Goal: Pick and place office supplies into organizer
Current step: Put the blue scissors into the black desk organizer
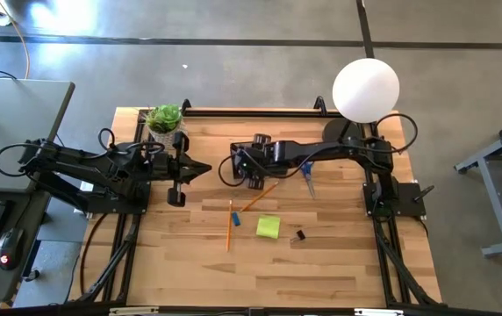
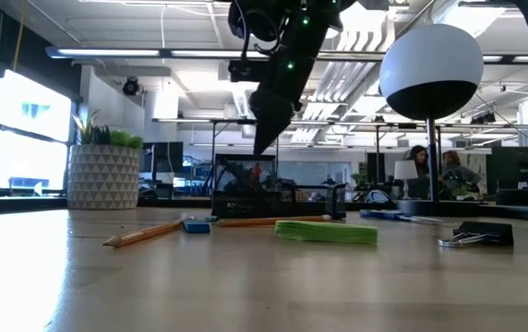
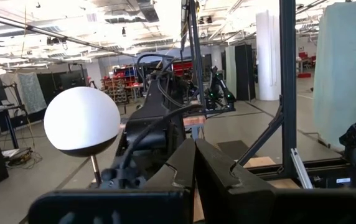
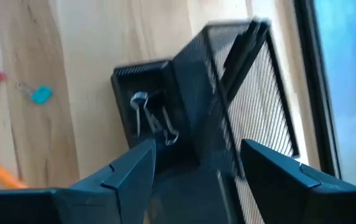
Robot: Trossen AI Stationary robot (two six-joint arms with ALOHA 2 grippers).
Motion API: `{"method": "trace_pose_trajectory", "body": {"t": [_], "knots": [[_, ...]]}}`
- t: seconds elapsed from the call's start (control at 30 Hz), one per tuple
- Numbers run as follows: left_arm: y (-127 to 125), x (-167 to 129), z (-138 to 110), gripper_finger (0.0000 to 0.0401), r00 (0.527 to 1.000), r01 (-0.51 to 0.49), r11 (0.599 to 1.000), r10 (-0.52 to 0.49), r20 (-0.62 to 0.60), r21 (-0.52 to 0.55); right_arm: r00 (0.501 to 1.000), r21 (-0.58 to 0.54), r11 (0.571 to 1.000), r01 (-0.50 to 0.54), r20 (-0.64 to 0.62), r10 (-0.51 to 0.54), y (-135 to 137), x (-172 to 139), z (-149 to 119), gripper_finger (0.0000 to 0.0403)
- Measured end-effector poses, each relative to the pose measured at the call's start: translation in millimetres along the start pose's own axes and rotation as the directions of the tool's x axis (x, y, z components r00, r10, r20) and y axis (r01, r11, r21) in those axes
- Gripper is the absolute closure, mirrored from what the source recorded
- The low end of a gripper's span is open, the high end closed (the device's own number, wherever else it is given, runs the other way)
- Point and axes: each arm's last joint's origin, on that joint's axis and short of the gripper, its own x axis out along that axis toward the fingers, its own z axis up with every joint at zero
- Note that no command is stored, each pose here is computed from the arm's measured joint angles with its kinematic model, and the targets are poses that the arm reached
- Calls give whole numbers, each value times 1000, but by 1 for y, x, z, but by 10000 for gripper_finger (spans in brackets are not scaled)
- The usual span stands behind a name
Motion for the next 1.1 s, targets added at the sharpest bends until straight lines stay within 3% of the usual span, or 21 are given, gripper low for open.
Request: {"method": "trace_pose_trajectory", "body": {"t": [0.4, 0.53, 0.87, 1.1], "knots": [[0, 0, 0, 400, 1000, 1, 1000, -1, 1, -3, 975, 5, 999, -38, -219, 38, 36, -18, -23, 196], [0, 0, 1, 400, 1000, 10, 999, -10, 9, -46, 963, 3, 1000, 7, -271, -6, 51, -28, -30, 200], [0, 0, 1, 400, 1000, 9, 999, -9, 9, -48, 920, -104, 994, 16, -388, -55, 98, -80, -58, 216], [0, 0, 3, 400, 1000, 16, 998, -14, 28, -62, 950, -55, 996, -70, -308, 49, 133, -112, -64, 236]]}}
